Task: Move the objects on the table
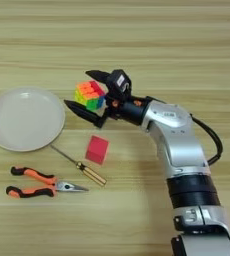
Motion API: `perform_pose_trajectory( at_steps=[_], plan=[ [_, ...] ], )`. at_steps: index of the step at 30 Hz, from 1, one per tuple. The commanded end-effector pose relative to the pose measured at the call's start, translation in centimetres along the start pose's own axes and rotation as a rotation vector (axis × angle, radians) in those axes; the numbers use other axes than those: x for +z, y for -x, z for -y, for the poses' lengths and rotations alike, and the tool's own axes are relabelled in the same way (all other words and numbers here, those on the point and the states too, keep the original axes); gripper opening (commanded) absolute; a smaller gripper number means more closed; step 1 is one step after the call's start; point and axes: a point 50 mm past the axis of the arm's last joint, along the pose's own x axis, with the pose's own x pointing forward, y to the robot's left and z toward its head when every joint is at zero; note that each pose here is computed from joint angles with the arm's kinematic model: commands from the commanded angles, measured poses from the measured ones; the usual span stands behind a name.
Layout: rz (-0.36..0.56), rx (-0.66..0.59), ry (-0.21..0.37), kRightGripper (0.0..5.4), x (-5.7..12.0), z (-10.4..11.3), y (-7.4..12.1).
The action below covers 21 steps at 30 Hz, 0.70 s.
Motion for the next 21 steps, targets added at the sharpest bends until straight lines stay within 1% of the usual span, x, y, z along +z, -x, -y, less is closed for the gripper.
perform_pose_trajectory(
  at_steps=[1, 5, 16, 21],
  plan=[
    [0.035, -0.041, 0.096, 5.37, 2.6, 1.2, -1.0],
    [0.003, -0.058, 0.077, 5.37, 1.9, 1.1, -1.5],
    [-0.026, -0.088, 0.053, 5.37, 1.2, 1.4, -1.9],
    [-0.048, -0.102, 0.026, 5.37, 0.7, 1.3, -2.3]
  ],
)
